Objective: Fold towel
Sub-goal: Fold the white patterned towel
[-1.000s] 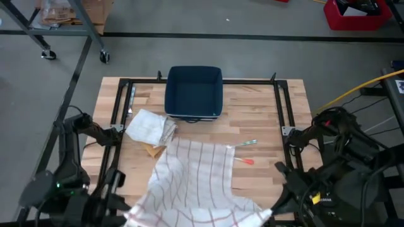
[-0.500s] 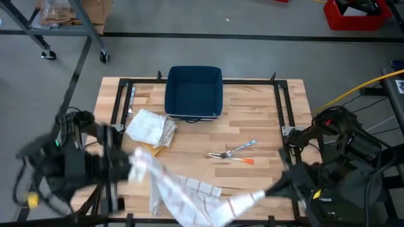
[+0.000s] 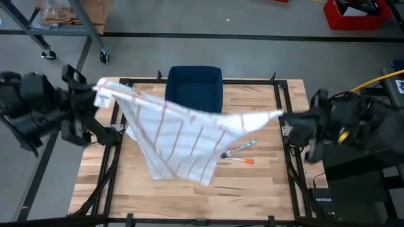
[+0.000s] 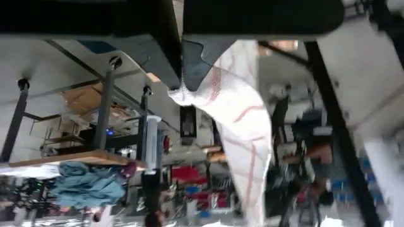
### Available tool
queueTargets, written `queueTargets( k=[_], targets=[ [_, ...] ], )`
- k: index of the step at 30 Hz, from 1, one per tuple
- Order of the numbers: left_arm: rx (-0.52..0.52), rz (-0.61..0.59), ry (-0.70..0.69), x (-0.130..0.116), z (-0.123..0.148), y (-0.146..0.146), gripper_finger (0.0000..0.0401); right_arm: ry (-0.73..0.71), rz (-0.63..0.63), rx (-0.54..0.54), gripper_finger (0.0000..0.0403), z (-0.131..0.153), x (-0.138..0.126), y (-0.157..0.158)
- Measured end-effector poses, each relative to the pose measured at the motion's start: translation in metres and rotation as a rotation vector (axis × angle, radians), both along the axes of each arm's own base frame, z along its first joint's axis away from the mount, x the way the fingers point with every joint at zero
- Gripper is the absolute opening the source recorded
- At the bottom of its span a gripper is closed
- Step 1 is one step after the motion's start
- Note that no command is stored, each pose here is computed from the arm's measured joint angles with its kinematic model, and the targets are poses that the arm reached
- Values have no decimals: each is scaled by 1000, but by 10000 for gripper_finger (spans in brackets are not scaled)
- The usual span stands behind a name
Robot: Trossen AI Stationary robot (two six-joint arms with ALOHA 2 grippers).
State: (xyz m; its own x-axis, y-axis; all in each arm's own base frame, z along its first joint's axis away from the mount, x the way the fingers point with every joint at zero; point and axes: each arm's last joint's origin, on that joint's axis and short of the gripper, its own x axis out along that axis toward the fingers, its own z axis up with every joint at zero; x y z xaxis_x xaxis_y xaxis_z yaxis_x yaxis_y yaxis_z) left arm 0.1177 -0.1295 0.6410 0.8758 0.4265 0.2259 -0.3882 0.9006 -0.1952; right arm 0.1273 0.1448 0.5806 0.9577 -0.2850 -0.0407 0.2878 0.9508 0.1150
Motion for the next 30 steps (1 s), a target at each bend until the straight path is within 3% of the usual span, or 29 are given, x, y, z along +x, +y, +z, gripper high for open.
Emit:
queueTargets(
  k=[5, 13, 30],
  targets=[
    [-28, 0, -16, -9, 4, 14, 0, -68, -41, 37, 1, 20, -20, -31],
    [-38, -3, -19, -8, 4, 13, 0, -79, -136, -32, 1, 40, -40, -63],
    [-72, 160, 90, 4, -1, 24, 0, -77, -157, -60, 1, 47, -66, -103]
  ],
)
